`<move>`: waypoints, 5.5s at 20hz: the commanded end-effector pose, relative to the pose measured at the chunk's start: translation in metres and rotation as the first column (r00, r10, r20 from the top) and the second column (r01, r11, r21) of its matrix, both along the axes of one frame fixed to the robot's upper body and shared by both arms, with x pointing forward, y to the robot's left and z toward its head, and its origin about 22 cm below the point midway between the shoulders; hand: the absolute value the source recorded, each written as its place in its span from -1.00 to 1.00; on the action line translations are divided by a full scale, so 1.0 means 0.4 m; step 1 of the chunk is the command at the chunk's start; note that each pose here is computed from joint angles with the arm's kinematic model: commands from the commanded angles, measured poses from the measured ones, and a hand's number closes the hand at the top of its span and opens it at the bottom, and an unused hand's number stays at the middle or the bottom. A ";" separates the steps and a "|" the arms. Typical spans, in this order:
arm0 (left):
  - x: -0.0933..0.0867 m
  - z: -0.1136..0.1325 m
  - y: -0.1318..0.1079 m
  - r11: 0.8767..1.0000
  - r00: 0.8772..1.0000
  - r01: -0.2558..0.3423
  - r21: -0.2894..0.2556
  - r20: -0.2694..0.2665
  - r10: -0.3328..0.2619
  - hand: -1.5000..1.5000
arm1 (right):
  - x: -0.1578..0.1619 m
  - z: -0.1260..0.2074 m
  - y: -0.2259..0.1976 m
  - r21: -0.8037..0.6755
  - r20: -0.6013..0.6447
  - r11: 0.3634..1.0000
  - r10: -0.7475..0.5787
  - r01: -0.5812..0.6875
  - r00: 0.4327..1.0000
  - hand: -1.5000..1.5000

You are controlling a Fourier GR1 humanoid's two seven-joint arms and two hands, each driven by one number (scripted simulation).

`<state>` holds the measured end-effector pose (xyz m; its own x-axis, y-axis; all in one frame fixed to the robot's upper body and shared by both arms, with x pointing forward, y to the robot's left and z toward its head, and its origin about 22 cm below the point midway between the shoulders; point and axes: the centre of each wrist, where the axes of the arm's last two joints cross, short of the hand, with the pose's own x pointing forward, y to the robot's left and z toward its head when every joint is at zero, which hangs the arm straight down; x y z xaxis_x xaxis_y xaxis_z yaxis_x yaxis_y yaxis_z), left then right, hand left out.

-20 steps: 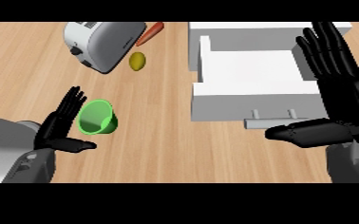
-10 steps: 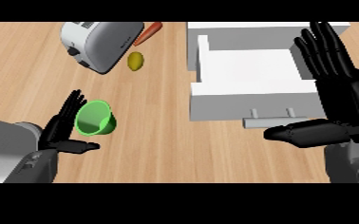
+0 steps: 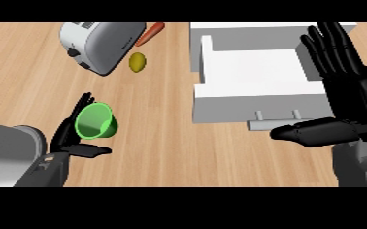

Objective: Pick up the cup, place it into the drawer and close the drawer

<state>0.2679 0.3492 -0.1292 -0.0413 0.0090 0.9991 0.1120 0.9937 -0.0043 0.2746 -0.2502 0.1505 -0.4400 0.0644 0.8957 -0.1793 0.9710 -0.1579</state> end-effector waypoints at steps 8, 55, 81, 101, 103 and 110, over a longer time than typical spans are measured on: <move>0.021 -0.002 -0.037 0.984 0.992 0.109 -0.142 0.078 -0.098 -1.00 | -0.017 0.000 0.000 -0.009 -0.010 1.000 0.015 -0.015 1.000 -1.00; 0.400 0.751 -0.654 0.988 0.857 0.148 -0.052 0.506 -0.101 1.00 | -0.006 -0.027 -0.057 -0.039 -0.013 0.996 -0.083 0.083 0.996 -1.00; 0.435 0.621 -0.775 0.926 0.971 0.162 0.342 0.112 -0.211 -1.00 | 0.048 0.039 0.010 -0.024 0.058 0.996 0.085 -0.084 0.995 -1.00; 0.429 0.663 -0.785 0.991 0.947 0.087 -0.101 0.318 -0.051 -1.00 | 0.037 -0.003 0.050 -0.408 -0.329 0.695 0.492 -0.591 0.806 -1.00; 0.431 0.645 -0.774 0.989 0.954 0.084 -0.120 0.296 -0.045 -1.00 | 0.019 -0.022 0.053 -0.456 -0.350 0.700 0.427 -0.550 0.834 -1.00; 0.430 0.595 -0.730 0.978 0.953 0.083 -0.193 0.301 -0.022 -1.00 | 0.024 -0.144 0.086 -0.654 -0.344 0.649 0.203 -0.389 0.917 -1.00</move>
